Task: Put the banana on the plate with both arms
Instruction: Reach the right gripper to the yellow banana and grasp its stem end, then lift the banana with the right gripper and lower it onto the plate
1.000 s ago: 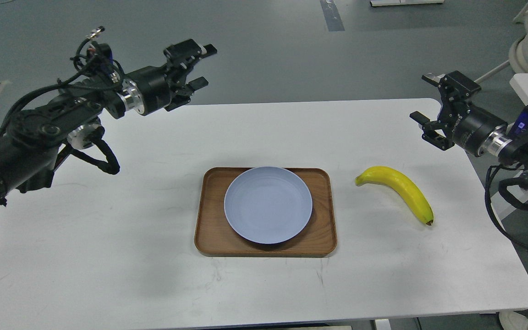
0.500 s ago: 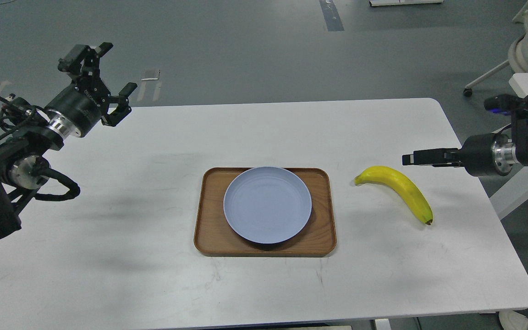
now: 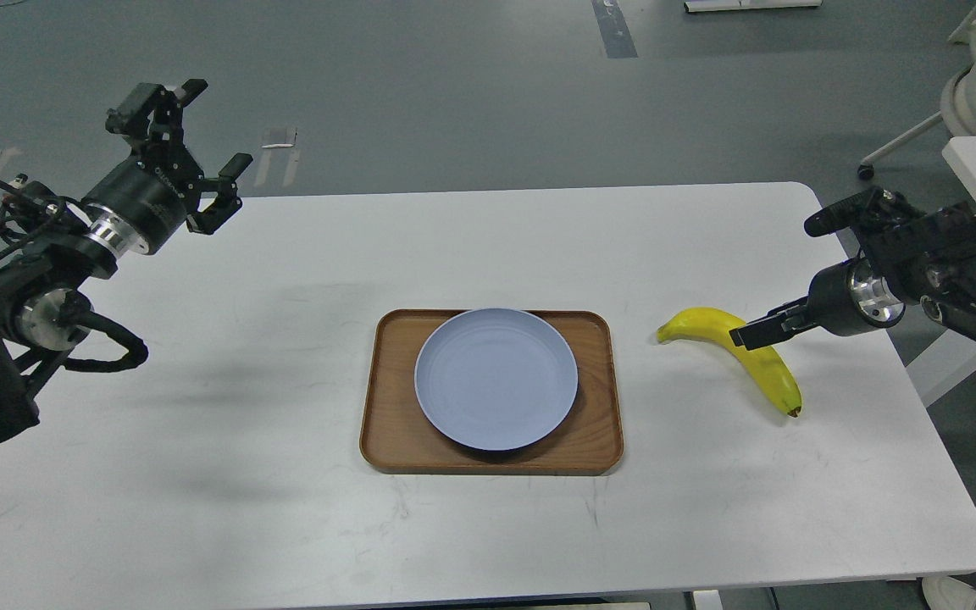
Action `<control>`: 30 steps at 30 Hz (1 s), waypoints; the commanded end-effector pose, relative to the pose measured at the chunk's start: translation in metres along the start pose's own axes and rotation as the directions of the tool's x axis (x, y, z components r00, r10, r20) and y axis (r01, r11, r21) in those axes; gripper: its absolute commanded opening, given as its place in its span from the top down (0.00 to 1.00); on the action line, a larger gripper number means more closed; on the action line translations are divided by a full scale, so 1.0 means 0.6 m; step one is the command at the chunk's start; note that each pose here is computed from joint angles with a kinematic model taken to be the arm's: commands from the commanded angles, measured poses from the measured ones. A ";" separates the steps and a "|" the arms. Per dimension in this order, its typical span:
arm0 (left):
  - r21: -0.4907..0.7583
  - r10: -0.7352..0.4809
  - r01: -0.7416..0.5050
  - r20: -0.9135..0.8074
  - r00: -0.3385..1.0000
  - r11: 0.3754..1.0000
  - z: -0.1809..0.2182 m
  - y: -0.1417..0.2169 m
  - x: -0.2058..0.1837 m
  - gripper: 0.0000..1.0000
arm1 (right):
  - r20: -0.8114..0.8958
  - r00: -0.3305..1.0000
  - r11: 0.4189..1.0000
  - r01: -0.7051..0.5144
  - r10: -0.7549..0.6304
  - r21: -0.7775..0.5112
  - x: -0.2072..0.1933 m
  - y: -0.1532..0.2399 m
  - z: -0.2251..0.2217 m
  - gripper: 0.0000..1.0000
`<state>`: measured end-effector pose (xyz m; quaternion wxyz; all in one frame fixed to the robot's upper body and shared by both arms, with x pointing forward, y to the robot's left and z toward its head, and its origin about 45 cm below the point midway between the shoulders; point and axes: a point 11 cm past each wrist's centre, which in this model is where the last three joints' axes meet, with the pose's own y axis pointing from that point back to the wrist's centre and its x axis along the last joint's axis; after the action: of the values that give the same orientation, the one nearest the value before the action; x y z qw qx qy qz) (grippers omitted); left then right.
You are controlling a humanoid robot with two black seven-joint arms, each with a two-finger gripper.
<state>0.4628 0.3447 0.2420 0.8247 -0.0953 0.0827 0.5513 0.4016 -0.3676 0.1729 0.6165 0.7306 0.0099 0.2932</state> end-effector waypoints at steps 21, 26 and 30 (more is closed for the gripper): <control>0.000 0.001 -0.001 -0.002 1.000 1.000 -0.001 0.000 0.000 0.00 | -0.033 0.999 0.999 -0.039 0.039 0.009 0.018 0.032 -0.001 0.96; -0.017 0.006 -0.006 -0.009 1.000 1.000 0.006 -0.001 0.001 0.00 | -0.092 0.989 0.992 -0.113 0.117 0.053 0.091 0.076 -0.039 0.94; -0.018 0.006 -0.006 -0.009 1.000 1.000 0.007 -0.001 0.001 0.00 | -0.172 0.976 0.984 -0.108 0.132 0.143 0.145 0.056 -0.125 0.94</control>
<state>0.4639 0.3461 0.2455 0.8218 -0.1047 0.0819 0.5540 0.4246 -0.3165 0.2425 0.5681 0.7322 0.0163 0.3752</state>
